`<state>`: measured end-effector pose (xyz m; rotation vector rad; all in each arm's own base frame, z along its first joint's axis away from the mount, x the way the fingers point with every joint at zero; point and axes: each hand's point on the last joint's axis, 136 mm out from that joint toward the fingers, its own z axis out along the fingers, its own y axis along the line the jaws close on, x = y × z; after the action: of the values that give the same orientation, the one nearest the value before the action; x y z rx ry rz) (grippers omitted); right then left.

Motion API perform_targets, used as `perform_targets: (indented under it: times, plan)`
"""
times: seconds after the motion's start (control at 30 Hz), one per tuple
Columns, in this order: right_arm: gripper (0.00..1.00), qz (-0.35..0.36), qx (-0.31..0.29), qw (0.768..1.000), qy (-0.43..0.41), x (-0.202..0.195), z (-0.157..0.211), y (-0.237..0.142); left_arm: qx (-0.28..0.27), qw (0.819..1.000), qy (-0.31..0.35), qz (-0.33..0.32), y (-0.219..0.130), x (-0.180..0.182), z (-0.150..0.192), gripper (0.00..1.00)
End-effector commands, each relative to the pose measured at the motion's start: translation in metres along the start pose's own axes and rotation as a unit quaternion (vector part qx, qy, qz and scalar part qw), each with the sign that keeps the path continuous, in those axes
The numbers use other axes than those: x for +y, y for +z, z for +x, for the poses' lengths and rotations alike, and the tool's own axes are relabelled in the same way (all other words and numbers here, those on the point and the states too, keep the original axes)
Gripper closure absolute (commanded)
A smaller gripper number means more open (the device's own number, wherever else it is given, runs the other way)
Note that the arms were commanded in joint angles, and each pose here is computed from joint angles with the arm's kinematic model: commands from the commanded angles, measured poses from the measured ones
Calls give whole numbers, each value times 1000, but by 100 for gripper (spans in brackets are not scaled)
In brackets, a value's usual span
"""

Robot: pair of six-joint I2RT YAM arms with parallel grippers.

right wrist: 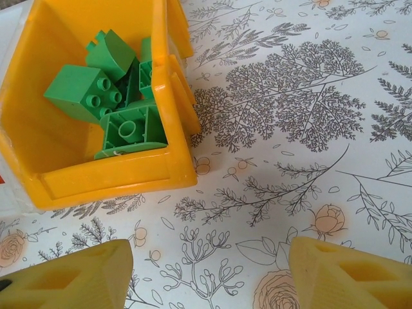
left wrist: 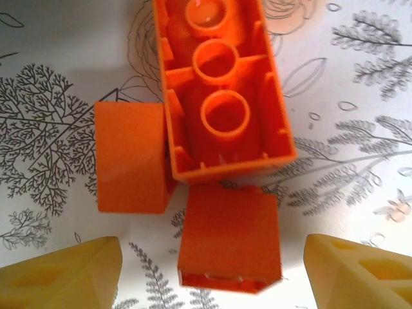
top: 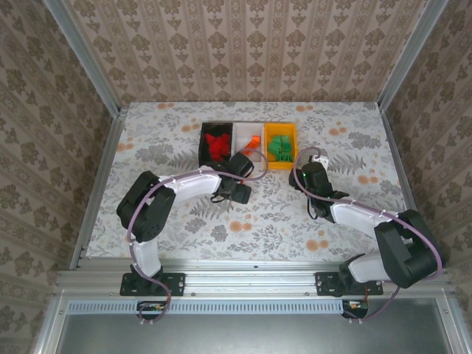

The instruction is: Sort the legos into containers by color

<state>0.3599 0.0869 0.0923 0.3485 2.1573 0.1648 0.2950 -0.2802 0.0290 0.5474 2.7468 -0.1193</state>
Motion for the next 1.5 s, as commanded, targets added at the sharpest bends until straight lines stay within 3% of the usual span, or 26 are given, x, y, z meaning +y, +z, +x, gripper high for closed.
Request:
perform_targets:
  times: [0.0, 0.37, 0.6, 0.83, 0.97, 1.07, 1.27, 1.33, 1.47]
  plan:
    - [35, -9, -20, 1000, 18, 7, -16, 3, -10, 1000, 8, -23, 10, 5, -2, 29]
    - [36, -10, -10, 1000, 16, 10, -12, 11, -21, 1000, 2, -19, 11, 5, 0, 57]
    - [36, -10, -10, 1000, 18, 10, -11, 11, -47, 999, 9, -14, -30, -5, -9, 61]
    - [37, -27, -2, 999, 25, 17, -8, 15, -107, 994, 32, -4, -94, -10, -76, 61]
    - [36, -77, 7, 997, 25, 35, -5, 16, -116, 992, 39, -7, -95, -7, -126, 62]
    - [34, -96, 16, 995, 25, 43, -1, 18, -107, 994, 27, 14, -75, -8, -155, 63]
    - [24, -108, 26, 993, 25, 49, 1, 20, -95, 995, 14, 40, -47, -19, -184, 65]
    - [10, -111, 33, 993, 25, 51, 3, 21, -93, 995, 11, 41, -41, -21, -189, 64]
    - [0, -113, 36, 993, 25, 53, 5, 22, -86, 996, 6, 38, -31, -18, -190, 64]
